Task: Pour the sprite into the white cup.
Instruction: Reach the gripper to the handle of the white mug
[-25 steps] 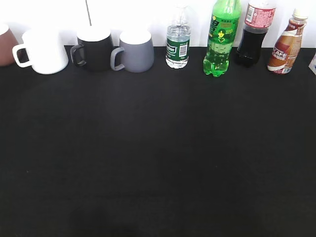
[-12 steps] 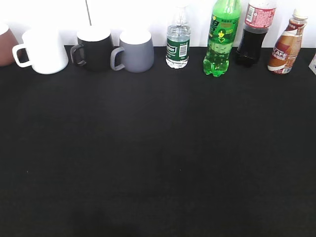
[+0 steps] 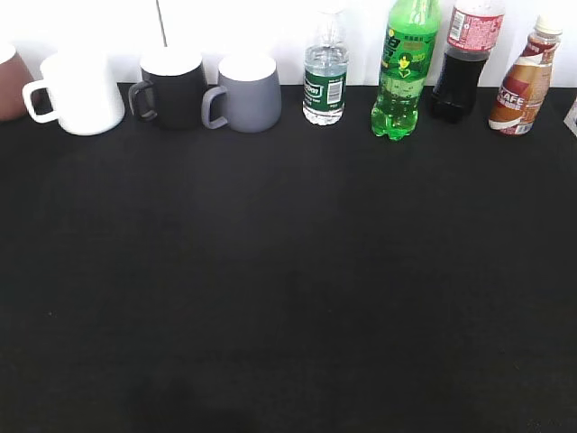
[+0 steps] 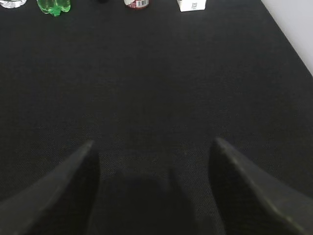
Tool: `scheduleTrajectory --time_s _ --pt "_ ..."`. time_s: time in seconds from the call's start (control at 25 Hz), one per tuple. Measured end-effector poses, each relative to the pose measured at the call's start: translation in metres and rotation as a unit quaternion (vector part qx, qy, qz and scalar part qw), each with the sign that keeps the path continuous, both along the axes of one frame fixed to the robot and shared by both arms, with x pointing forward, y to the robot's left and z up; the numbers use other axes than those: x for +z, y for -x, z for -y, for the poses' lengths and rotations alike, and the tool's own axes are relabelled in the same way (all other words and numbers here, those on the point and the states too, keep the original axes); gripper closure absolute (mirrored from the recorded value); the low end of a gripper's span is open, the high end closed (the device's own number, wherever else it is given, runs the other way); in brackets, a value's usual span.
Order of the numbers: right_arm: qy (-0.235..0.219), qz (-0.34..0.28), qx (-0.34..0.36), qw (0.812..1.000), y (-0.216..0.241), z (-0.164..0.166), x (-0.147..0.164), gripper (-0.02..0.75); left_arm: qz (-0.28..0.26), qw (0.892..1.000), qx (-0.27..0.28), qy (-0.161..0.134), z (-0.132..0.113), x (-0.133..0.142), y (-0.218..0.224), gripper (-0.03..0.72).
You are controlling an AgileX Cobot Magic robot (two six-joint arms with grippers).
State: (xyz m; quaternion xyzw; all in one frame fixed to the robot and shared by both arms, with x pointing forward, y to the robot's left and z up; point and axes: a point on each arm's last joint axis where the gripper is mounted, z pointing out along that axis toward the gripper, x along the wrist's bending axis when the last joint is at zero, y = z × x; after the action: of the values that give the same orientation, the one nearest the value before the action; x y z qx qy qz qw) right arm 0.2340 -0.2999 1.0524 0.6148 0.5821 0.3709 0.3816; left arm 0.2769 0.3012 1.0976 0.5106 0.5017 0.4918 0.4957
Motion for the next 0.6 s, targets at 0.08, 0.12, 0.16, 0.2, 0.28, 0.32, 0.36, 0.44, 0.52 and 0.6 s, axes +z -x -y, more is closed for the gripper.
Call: scheduleTrajectory --time_s 0.08,0.12,0.16,0.2,0.28,0.32,0.36,0.44,0.52,0.6 --pt "0.000 0.000 0.000 1.000 0.000 0.000 0.000 0.218 0.018 1.000 -0.002 0.002 0.001 -0.020 -0.043 0.134" --pt "0.000 0.000 0.000 1.000 0.000 0.000 0.000 0.218 0.024 1.000 -0.003 -0.002 0.002 -0.030 -0.062 0.134" --pt "0.000 0.000 0.000 1.000 0.000 0.000 0.000 0.218 0.011 1.000 -0.004 -0.002 0.002 -0.038 -0.084 0.133" --pt "0.000 0.000 0.000 1.000 0.000 0.000 0.000 0.218 0.001 1.000 -0.002 0.005 0.002 -0.047 -0.106 0.134" --pt "0.000 0.000 0.000 1.000 0.000 0.000 0.000 0.218 -0.024 0.998 0.031 0.051 -0.002 -0.078 -0.154 0.145" --pt "0.000 0.000 0.000 1.000 0.000 0.000 0.000 0.218 -0.039 0.997 0.044 0.054 -0.004 -0.097 -0.173 0.162" --pt "0.000 0.000 0.000 1.000 0.000 0.000 0.000 0.218 -0.056 0.996 0.047 0.047 -0.004 -0.113 -0.191 0.185" --pt "0.000 0.000 0.000 1.000 0.000 0.000 0.000 0.218 -0.079 0.996 0.038 0.032 -0.002 -0.139 -0.226 0.201" --pt "0.000 0.000 0.000 1.000 0.000 0.000 0.000 0.218 -0.084 0.995 0.036 0.030 -0.001 -0.148 -0.259 0.205" --pt "0.000 0.000 0.000 1.000 0.000 0.000 0.000 0.218 -0.076 0.996 0.041 0.036 -0.002 -0.149 -0.296 0.207"
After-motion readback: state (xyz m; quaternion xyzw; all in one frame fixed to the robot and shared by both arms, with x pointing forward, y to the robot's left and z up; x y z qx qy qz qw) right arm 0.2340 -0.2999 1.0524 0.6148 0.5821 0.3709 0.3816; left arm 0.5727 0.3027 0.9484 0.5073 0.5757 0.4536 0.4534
